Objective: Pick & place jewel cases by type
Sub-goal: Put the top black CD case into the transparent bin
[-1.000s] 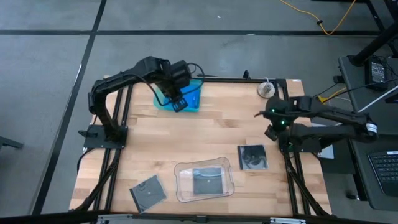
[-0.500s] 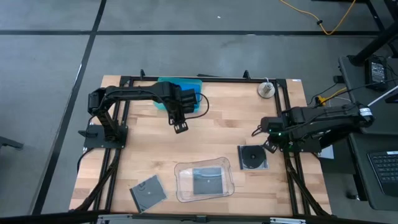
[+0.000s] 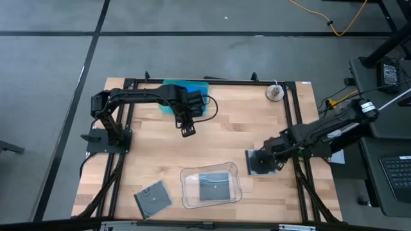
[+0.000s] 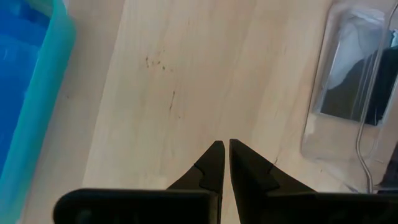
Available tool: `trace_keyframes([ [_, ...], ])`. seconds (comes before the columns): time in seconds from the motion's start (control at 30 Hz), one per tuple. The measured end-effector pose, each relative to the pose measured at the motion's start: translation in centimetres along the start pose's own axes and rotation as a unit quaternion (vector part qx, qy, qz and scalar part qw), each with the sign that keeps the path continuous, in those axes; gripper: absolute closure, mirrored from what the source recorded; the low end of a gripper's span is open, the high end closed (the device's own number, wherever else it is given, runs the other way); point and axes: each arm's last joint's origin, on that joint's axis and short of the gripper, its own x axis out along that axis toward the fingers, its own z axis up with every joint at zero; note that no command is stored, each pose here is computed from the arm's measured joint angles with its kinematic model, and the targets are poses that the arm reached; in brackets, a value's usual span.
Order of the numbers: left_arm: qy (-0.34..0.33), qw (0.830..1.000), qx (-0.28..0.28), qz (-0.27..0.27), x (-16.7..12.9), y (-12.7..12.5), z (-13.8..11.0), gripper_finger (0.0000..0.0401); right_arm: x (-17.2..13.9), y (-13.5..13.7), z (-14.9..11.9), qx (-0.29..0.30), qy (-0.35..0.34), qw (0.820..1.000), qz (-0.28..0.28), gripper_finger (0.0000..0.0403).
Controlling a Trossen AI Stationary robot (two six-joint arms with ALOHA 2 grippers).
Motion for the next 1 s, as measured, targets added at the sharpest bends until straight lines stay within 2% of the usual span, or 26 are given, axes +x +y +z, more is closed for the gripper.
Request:
trace_keyframes([
  [0.17,-0.002,1.000,-0.001,0.000,0.0,0.1,0.0,0.0385,1.6,-0.2,-0.1,0.008,0.011,1.000,0.022,0.0392],
  [0.33,-0.003,1.000,-0.004,0.000,0.0,0.1,0.1,0.0384,1.9,0.7,0.6,-0.016,-0.018,0.997,0.070,0.0399],
  [0.43,-0.009,1.000,-0.007,-0.001,0.0,0.0,0.2,0.0385,2.1,1.0,1.3,-0.031,-0.026,0.996,0.078,0.0398],
  [0.63,-0.014,1.000,-0.016,-0.002,0.0,0.0,0.3,0.0388,3.0,1.2,3.6,-0.063,-0.027,0.993,0.095,0.0396],
  [0.77,-0.014,1.000,-0.021,-0.002,0.0,0.0,0.3,0.0385,3.1,1.1,5.7,-0.068,-0.071,0.987,0.124,0.0396],
  [0.8,-0.014,1.000,-0.022,-0.002,0.0,0.0,0.3,0.0385,3.2,0.8,6.3,-0.063,-0.092,0.987,0.117,0.0396],
  [1.0,-0.014,0.999,-0.031,-0.001,0.0,-0.1,0.3,0.0387,2.6,-0.2,8.6,-0.056,-0.110,0.983,0.134,0.0395],
])
